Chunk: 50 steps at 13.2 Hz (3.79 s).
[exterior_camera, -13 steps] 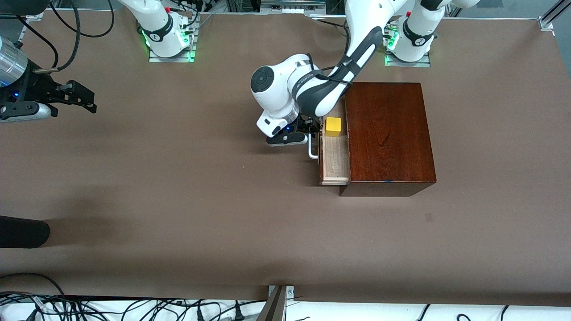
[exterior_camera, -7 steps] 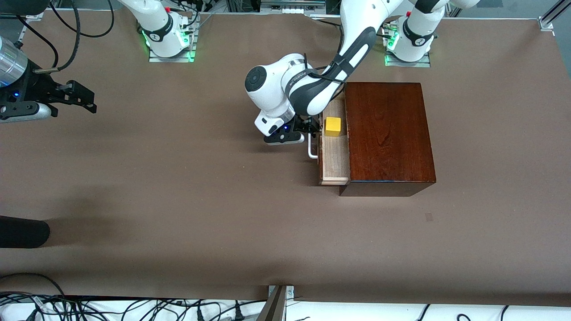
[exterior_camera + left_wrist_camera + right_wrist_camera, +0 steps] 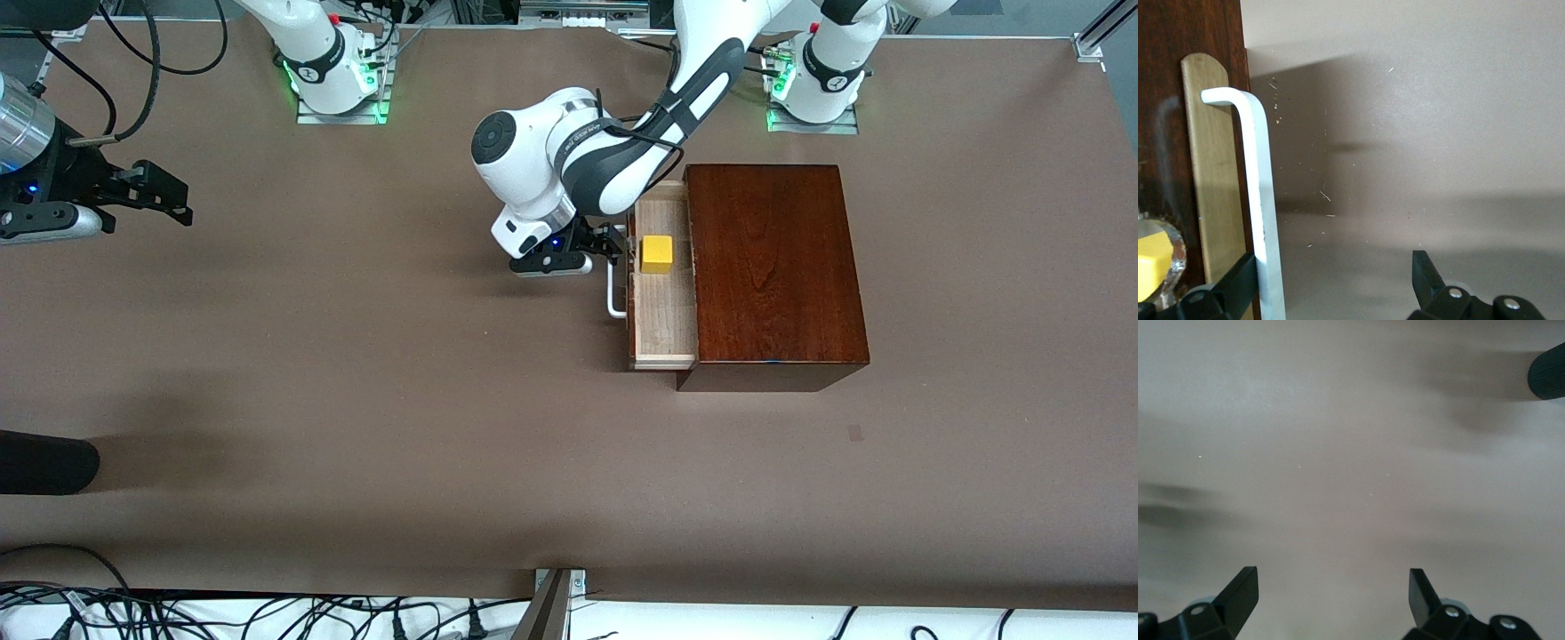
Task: Open drawer, take yellow block, close drawer
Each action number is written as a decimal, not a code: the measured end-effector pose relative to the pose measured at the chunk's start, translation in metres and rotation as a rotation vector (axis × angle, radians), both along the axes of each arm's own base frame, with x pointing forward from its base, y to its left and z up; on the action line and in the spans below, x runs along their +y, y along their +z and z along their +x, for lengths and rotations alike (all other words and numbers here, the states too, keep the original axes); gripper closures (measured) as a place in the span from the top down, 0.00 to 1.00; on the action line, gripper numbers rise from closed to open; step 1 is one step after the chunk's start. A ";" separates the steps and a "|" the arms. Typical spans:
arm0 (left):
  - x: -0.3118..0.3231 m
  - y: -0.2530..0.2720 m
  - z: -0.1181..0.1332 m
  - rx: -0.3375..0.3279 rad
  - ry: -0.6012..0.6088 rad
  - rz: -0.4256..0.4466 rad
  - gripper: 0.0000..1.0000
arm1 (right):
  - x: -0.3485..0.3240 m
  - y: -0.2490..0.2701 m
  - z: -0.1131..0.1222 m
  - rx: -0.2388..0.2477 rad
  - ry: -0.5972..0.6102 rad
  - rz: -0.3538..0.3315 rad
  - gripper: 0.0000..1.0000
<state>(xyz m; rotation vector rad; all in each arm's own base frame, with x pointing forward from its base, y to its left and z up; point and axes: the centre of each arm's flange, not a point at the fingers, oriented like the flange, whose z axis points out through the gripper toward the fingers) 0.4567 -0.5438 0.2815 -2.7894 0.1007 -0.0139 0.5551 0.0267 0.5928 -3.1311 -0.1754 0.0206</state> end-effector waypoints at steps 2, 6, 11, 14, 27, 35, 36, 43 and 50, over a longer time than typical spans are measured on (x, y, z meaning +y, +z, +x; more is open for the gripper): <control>-0.002 0.007 -0.001 0.011 -0.009 0.007 1.00 | 0.000 0.000 0.000 0.000 0.000 0.000 1.00; 0.003 0.074 0.012 0.097 0.026 -0.073 1.00 | 0.000 0.000 0.000 0.000 0.000 0.000 1.00; 0.131 0.225 0.086 0.079 0.122 -0.182 1.00 | 0.000 0.000 0.000 0.000 0.000 0.000 1.00; 0.253 0.279 0.126 0.104 0.143 -0.188 1.00 | 0.002 -0.001 0.000 0.002 0.004 0.000 1.00; 0.500 0.298 0.120 0.085 -0.044 -0.319 1.00 | 0.308 -0.067 -0.056 0.081 0.541 -0.028 1.00; 0.509 0.302 0.089 0.075 -0.036 -0.315 1.00 | 0.527 -0.121 -0.112 -0.101 1.001 0.014 1.00; 0.504 0.305 0.088 0.072 -0.045 -0.314 1.00 | 0.544 -0.134 -0.118 -0.121 1.033 0.022 1.00; 0.512 0.304 0.085 0.074 -0.032 -0.317 1.00 | 0.609 -0.204 -0.129 -0.177 1.291 0.001 1.00; 0.511 0.303 0.085 0.076 -0.035 -0.317 1.00 | 0.621 -0.250 -0.126 -0.178 1.395 -0.053 1.00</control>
